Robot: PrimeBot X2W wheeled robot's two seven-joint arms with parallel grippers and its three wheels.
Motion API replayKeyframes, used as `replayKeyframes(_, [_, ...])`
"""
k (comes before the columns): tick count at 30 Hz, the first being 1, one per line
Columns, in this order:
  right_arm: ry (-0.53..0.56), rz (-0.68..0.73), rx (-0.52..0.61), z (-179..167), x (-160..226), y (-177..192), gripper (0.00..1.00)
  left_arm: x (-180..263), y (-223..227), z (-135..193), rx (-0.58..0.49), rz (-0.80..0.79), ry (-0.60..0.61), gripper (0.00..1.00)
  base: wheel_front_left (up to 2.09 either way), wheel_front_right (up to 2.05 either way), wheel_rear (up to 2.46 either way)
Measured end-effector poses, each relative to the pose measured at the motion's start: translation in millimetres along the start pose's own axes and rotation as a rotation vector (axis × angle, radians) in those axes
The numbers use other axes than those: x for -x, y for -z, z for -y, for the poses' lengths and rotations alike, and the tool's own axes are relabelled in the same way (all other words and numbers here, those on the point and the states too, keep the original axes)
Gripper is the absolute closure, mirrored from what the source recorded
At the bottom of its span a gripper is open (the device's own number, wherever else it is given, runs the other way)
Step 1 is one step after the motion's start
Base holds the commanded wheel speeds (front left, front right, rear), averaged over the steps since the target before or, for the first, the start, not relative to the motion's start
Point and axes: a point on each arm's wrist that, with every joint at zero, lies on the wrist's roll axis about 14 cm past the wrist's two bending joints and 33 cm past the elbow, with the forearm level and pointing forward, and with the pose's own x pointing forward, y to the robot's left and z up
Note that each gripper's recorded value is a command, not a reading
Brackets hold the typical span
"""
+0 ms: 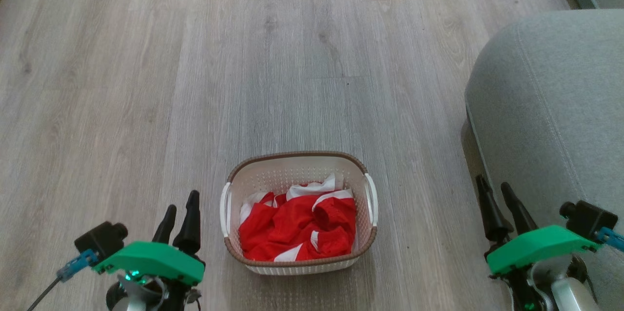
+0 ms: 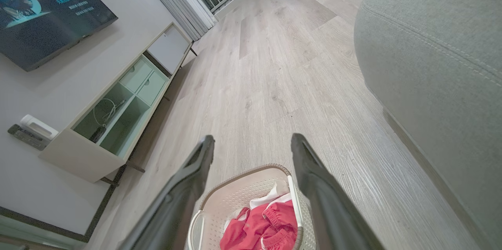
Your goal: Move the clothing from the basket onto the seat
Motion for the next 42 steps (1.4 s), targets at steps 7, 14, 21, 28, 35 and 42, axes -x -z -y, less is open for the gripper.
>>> replayKeyframes(7, [-0.015, 0.006, 0.075, -2.8, 0.6, -0.8, 0.0, -1.0, -2.7, 4.2, -0.08, 0.016, 0.011, 0.0, 0.0, 0.0, 0.0])
replayKeyframes(14, [-0.033, 0.009, 0.175, -4.2, 0.9, -2.2, 0.0, -1.1, -4.4, 8.0, -0.163, 0.032, 0.022, 0.0, 0.0, 0.0, 0.0])
replayKeyframes(21, [-0.054, 0.01, 0.27, -7.5, 1.3, -0.9, 0.0, -1.8, -6.6, 11.6, -0.261, 0.056, 0.033, 0.0, 0.0, 0.0, 0.0])
replayKeyframes(28, [-0.06, 0.016, 0.332, -7.2, 1.7, -0.8, 0.0, -3.3, -7.5, 15.8, -0.349, 0.073, 0.046, 0.0, 0.0, 0.0, 0.0])
replayKeyframes(35, [-0.064, 0.022, 0.398, -6.0, 2.6, 0.1, 0.0, -4.7, -5.7, 20.5, -0.436, 0.083, 0.064, 0.0, 0.0, 0.0, 0.0])
replayKeyframes(42, [-0.079, 0.037, 0.475, -8.5, 1.8, -2.7, 0.0, -5.2, -4.5, 25.6, -0.521, 0.098, 0.085, 0.0, 0.0, 0.0, 0.0])
